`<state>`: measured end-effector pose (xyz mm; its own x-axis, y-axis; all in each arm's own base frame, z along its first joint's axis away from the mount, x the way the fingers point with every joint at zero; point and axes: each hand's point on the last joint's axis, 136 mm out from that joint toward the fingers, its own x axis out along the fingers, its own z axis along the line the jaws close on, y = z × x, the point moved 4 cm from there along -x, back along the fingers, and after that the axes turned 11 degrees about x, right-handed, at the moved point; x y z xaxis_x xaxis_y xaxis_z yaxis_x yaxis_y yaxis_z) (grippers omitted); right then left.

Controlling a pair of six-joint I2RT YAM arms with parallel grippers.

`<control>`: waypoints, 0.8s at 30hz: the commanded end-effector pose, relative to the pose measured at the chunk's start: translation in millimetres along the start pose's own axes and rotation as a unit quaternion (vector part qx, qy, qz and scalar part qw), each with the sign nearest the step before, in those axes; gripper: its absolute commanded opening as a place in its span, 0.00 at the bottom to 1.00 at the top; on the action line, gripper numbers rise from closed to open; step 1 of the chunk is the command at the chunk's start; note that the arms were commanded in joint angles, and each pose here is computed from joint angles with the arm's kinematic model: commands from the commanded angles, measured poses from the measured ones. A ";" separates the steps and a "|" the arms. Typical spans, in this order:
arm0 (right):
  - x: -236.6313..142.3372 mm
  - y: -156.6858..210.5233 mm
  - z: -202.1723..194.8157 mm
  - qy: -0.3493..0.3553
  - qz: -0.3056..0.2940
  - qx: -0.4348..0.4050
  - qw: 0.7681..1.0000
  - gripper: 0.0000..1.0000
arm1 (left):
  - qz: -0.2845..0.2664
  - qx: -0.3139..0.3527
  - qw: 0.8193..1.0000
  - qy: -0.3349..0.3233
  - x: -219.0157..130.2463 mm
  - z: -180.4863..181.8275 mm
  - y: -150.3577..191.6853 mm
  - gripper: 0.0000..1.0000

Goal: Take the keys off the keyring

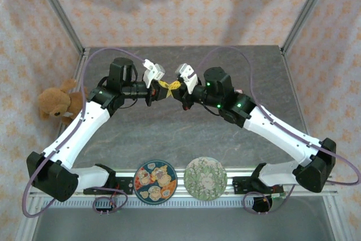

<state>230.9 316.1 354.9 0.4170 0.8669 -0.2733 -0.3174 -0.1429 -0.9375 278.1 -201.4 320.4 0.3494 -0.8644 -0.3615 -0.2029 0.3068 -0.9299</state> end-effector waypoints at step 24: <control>50.6 31.2 76.2 -0.093 0.057 0.000 0.994 0.00 | -0.121 0.069 0.988 -0.070 5.1 -0.8 -46.7 0.08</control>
<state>247.5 339.4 327.5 0.5182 0.7668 -0.3787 -0.3527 -0.2118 -0.9115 290.4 -185.2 288.4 0.5074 -0.7426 -0.4371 -0.3015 0.3222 -0.8974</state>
